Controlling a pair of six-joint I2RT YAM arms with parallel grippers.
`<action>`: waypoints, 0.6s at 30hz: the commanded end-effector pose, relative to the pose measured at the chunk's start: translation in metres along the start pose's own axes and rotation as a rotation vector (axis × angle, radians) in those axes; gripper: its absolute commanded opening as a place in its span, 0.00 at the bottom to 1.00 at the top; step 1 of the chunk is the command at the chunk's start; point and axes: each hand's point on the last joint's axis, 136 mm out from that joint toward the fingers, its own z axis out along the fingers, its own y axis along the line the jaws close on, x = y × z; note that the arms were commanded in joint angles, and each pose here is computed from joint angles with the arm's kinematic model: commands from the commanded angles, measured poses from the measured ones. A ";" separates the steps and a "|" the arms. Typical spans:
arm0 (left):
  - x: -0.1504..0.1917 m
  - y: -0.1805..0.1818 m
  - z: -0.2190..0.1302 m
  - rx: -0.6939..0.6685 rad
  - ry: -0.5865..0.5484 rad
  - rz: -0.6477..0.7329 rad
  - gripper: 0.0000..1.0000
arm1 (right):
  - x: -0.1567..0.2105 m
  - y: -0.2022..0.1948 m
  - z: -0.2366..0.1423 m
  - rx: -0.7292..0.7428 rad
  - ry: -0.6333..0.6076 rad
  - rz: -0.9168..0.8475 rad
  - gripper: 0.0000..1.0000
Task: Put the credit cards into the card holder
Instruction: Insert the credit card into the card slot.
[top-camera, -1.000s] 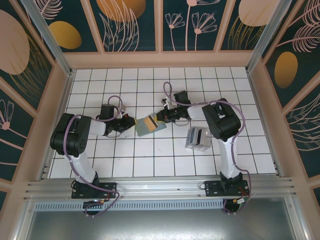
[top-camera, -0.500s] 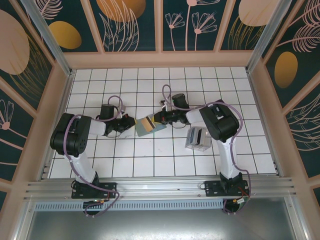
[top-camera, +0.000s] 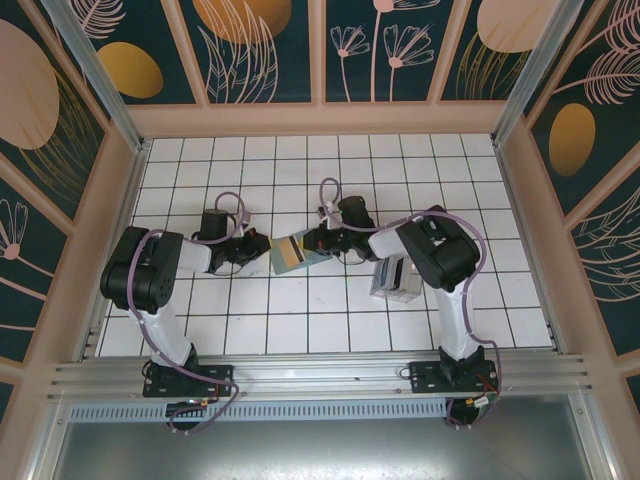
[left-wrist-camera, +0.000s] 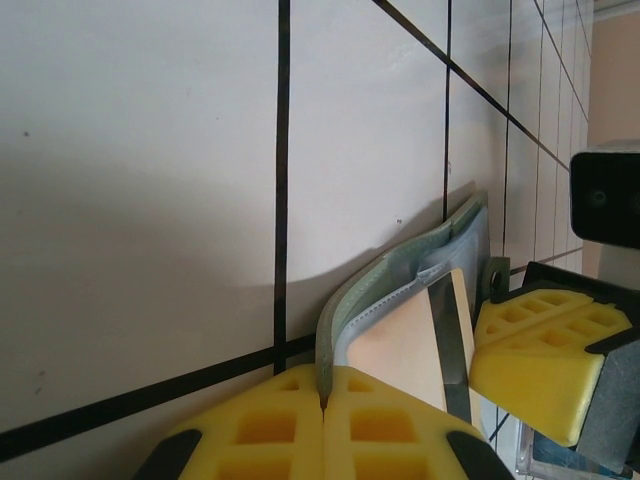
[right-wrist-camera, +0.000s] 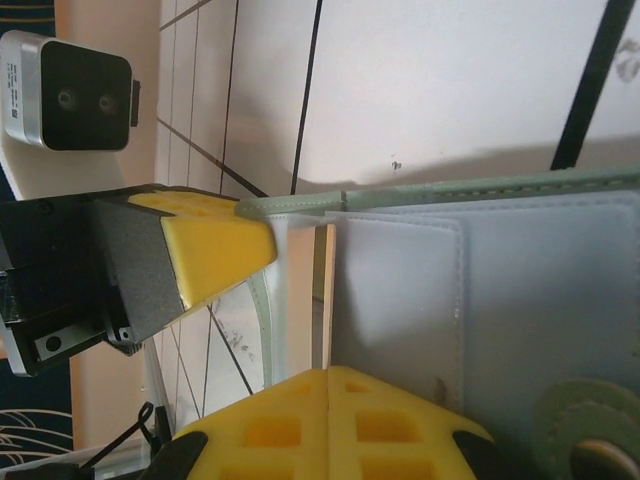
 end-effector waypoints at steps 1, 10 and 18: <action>0.026 0.034 0.006 -0.103 0.056 -0.088 0.00 | 0.011 0.018 0.005 -0.002 0.014 -0.037 0.00; 0.026 0.028 0.004 -0.074 0.051 -0.095 0.00 | 0.022 0.007 0.002 0.147 0.036 -0.090 0.10; 0.028 0.031 0.007 -0.068 0.052 -0.113 0.00 | 0.027 0.016 0.006 0.186 0.075 -0.148 0.08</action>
